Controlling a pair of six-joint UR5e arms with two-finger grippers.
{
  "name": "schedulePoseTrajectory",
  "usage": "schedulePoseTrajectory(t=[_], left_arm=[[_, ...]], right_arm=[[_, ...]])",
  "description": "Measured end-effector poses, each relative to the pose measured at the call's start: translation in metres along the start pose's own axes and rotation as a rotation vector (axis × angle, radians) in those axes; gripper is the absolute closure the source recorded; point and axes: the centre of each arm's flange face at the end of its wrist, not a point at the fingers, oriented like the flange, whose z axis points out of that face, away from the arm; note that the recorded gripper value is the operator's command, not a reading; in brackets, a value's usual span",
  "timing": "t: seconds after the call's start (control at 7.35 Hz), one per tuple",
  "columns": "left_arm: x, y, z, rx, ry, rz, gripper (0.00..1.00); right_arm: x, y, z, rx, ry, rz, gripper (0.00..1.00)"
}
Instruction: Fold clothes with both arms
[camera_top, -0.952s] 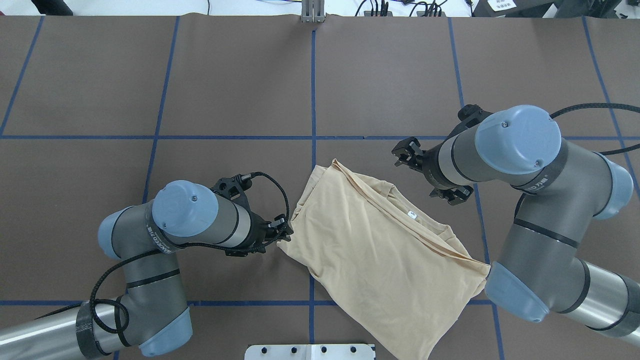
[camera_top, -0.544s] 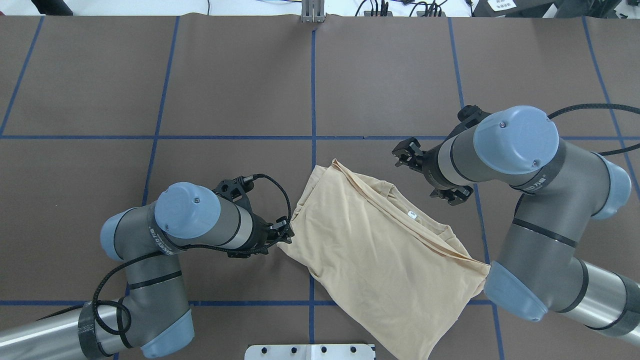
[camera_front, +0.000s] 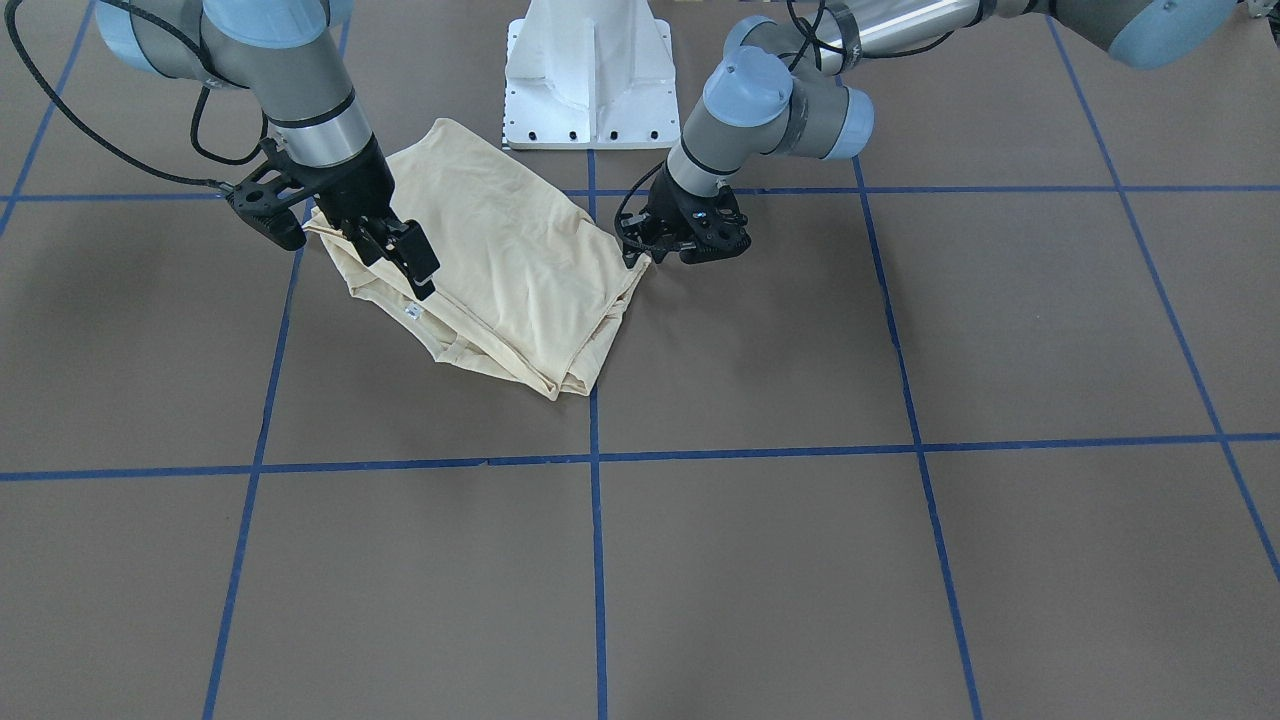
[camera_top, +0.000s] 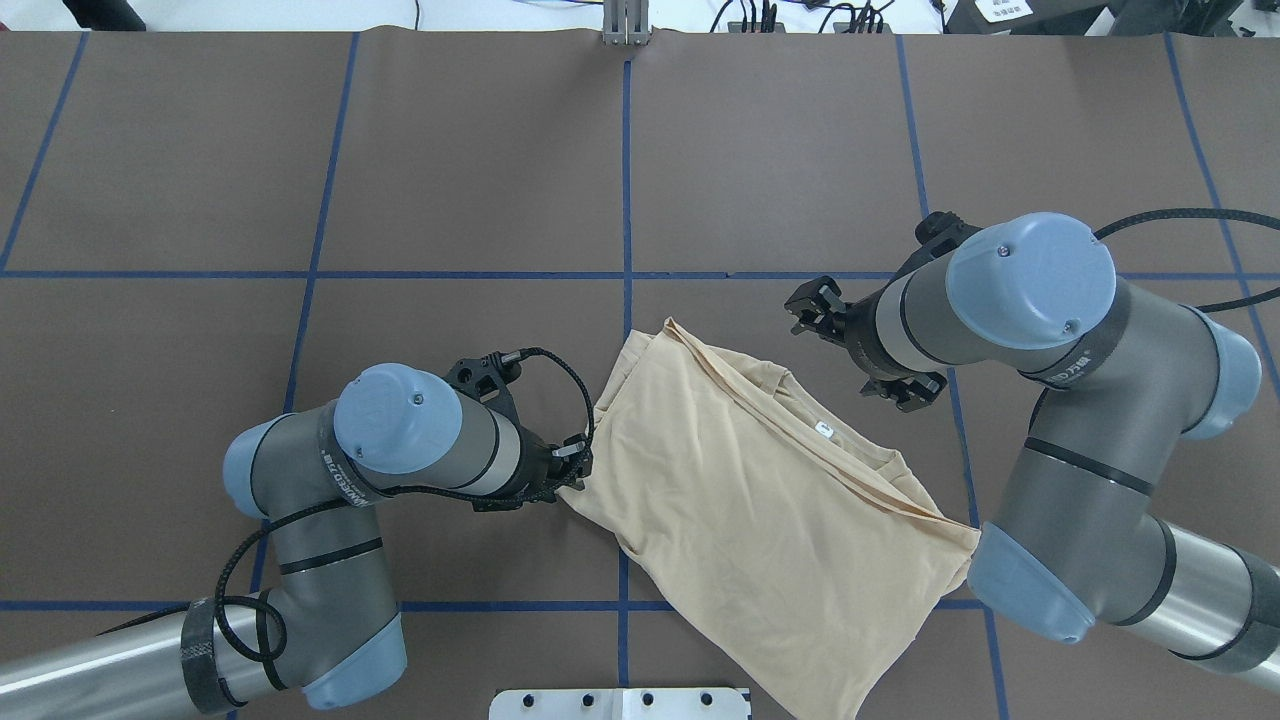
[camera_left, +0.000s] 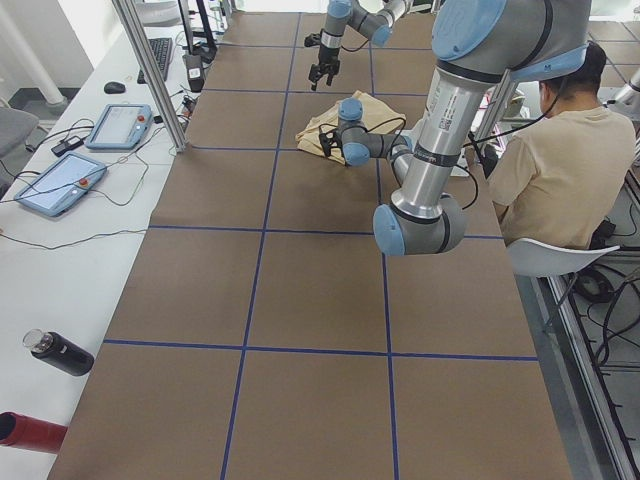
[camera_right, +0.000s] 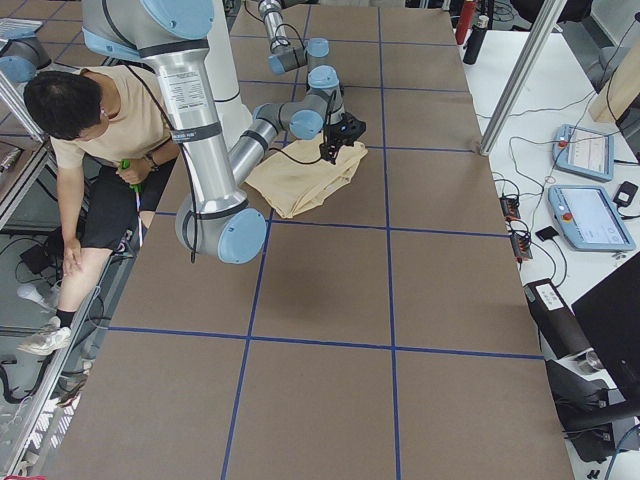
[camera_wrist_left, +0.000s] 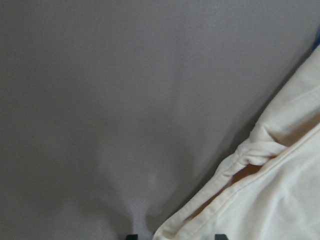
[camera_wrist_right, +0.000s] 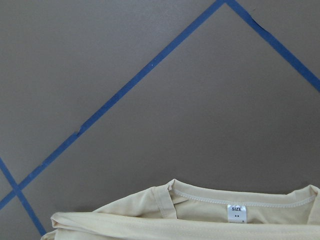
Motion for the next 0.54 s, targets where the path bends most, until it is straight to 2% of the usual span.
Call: schedulePoseTrajectory(t=[0.27, 0.54], left_arm=[[0.0, -0.001, -0.006, 0.004, 0.007, 0.009, 1.0], [-0.002, -0.029, -0.023, 0.046, 0.012, 0.048, 1.0]], right_arm=[[0.0, 0.0, 0.002, 0.001, 0.002, 0.0, 0.0], [0.001, -0.002, 0.005, 0.005, 0.008, 0.0, 0.0]])
